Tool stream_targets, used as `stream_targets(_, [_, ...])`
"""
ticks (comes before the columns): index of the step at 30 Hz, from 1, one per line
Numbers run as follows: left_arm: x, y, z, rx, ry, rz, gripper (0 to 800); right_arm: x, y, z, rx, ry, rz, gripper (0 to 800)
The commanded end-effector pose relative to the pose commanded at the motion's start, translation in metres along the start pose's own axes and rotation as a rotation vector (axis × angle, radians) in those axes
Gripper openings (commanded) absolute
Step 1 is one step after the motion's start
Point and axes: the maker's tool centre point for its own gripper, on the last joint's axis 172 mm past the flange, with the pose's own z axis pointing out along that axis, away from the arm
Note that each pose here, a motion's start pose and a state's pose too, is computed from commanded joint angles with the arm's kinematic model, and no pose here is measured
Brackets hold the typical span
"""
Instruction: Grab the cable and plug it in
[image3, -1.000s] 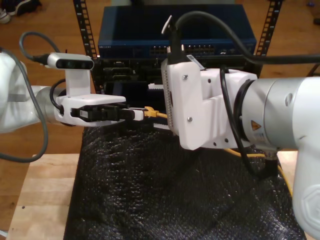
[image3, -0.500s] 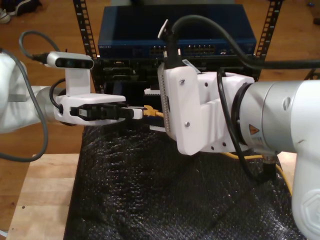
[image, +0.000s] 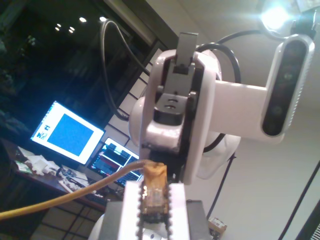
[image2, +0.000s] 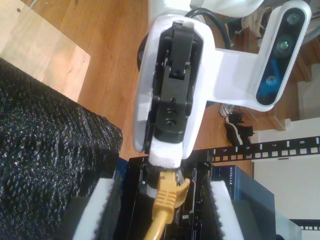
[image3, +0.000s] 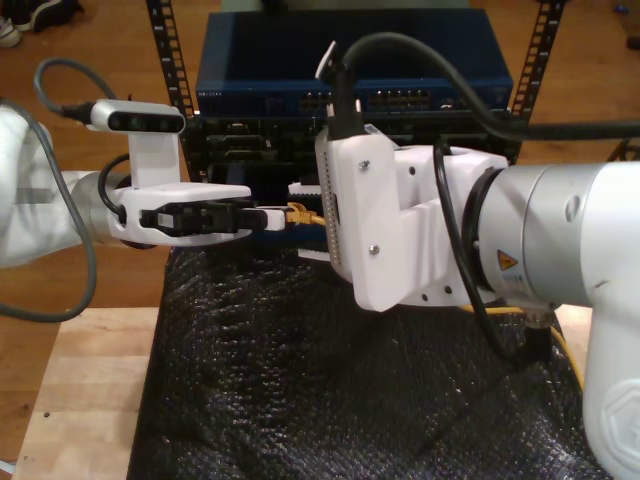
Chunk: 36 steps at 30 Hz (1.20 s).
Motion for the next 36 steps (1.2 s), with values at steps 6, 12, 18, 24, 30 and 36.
stream_targets(6, [-0.0001, 0.0005, -0.0001, -0.003, 0.001, -0.001, 13, 0.0009, 0.0017, -0.0022, -0.006, 0.002, 0.001, 382])
stream_targets(12, [-0.0001, 0.0005, -0.0001, -0.003, 0.001, -0.001, 13, 0.0022, 0.0042, -0.0055, -0.014, 0.005, 0.002, 371])
stream_targets(18, [-0.0006, 0.0008, 0.0006, -0.006, -0.001, -0.003, 16, 0.0022, 0.0042, -0.0055, -0.014, 0.006, 0.004, 358])
stream_targets(24, [-0.0009, 0.0011, 0.0007, -0.008, 0.0, -0.004, 20, 0.0022, 0.0042, -0.0055, -0.014, 0.006, 0.004, 328])
stream_targets(30, [-0.0005, 0.0011, 0.0009, -0.006, -0.002, -0.002, 20, 0.0023, 0.0042, -0.0055, -0.015, 0.006, 0.007, 292])
stream_targets(36, [-0.0005, 0.0011, 0.0009, -0.006, -0.002, -0.002, 20, 0.0023, 0.0042, -0.0055, -0.015, 0.006, 0.007, 285])
